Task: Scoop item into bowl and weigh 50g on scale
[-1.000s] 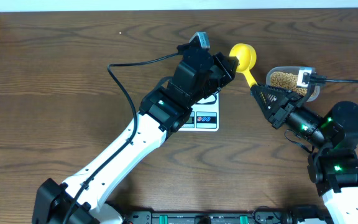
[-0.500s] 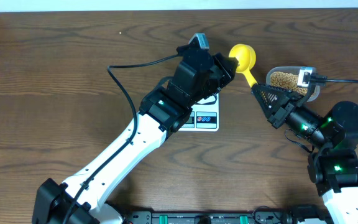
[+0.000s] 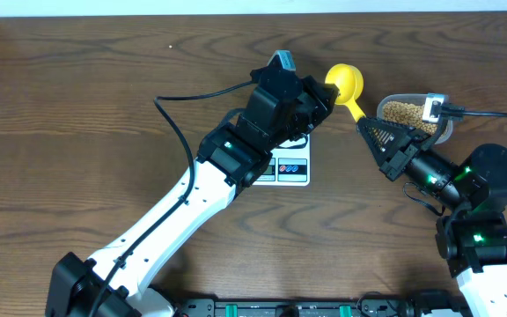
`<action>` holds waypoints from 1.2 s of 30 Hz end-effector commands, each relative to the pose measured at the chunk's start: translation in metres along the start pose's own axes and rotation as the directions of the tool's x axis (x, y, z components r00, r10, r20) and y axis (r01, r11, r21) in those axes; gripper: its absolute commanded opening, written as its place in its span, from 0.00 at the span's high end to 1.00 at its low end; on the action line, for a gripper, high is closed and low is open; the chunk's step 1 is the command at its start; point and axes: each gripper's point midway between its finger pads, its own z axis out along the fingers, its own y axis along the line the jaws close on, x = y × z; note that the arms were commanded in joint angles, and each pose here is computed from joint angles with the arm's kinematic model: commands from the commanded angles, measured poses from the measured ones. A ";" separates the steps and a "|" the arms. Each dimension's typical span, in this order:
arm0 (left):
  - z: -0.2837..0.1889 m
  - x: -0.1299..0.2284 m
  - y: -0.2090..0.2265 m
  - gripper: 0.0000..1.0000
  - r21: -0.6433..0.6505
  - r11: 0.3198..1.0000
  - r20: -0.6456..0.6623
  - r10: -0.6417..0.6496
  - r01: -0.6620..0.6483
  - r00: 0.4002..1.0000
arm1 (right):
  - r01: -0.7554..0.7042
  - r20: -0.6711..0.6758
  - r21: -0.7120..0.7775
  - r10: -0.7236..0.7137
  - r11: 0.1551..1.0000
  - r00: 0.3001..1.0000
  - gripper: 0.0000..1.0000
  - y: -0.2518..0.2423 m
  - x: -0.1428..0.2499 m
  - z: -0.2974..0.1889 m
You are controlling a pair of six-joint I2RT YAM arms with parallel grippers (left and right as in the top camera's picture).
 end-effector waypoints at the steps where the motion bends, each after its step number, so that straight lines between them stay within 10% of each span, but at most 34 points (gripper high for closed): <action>1: 0.001 0.004 0.001 0.93 0.000 1.000 -0.020 -0.007 0.007 1.000 | 0.016 0.014 -0.014 -0.015 1.000 1.000 0.89 0.009 -0.005 -0.001; 10: 0.001 0.004 0.001 0.92 -0.001 1.000 -0.019 -0.006 0.006 1.000 | 0.008 0.017 -0.010 -0.008 1.000 1.000 0.99 0.008 -0.006 -0.001; 20: 0.000 0.008 0.022 0.43 -0.077 0.980 -0.050 0.180 -0.183 0.982 | -0.048 0.080 0.052 0.043 0.998 0.996 0.99 -0.004 -0.017 -0.003; 36: -0.019 0.010 0.007 0.38 -0.028 0.906 -0.063 0.420 -0.422 0.905 | -0.084 0.130 0.221 0.056 0.972 0.990 0.99 -0.046 -0.034 -0.026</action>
